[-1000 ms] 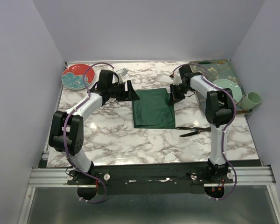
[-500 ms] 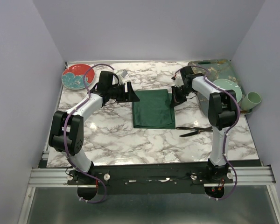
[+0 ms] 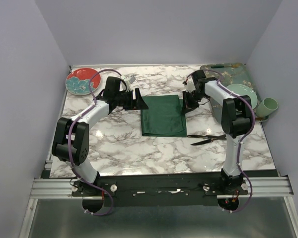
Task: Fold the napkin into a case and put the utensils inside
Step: Smooth out the square-folded napkin at the center of the board.
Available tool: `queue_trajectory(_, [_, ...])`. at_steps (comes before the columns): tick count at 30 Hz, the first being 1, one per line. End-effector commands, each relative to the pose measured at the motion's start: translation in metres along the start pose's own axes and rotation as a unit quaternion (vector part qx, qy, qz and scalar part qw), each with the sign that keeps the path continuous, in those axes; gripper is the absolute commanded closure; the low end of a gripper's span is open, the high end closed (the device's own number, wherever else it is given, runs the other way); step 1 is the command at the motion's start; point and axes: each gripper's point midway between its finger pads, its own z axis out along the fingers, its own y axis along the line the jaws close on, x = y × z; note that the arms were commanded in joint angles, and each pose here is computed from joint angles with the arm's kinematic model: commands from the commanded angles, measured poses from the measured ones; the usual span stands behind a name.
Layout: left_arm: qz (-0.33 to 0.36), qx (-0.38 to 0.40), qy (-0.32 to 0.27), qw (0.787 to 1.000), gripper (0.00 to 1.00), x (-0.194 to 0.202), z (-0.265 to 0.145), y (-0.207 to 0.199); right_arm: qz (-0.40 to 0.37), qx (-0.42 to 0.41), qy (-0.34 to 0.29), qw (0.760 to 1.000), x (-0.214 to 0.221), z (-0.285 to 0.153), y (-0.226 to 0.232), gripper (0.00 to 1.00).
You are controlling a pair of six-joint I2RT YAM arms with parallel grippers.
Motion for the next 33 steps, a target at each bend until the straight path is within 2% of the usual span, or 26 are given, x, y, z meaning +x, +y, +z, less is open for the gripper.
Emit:
queue_trajectory(1, [0.014,0.006,-0.008,1.000,0.24,-0.004,-0.002,-0.003,-0.010,0.013,-0.019,1.000,-0.020,-0.006,0.002,0.80])
queue_trajectory(6, [0.016,0.006,-0.011,1.000,0.24,-0.007,-0.002,-0.003,-0.006,0.020,-0.009,1.000,-0.020,-0.001,-0.002,0.71])
queue_trajectory(15, [0.014,0.007,-0.012,1.000,0.24,-0.008,-0.002,-0.002,-0.008,0.032,0.006,0.999,-0.013,0.011,-0.008,0.67])
queue_trajectory(28, [0.011,0.007,-0.013,1.000,0.24,-0.007,-0.002,0.000,0.000,0.039,0.027,0.999,-0.002,0.026,-0.017,0.68])
queue_trajectory(33, [0.009,0.008,-0.012,1.000,0.24,-0.007,-0.001,0.000,0.000,0.025,0.024,0.999,-0.002,0.021,-0.008,0.79])
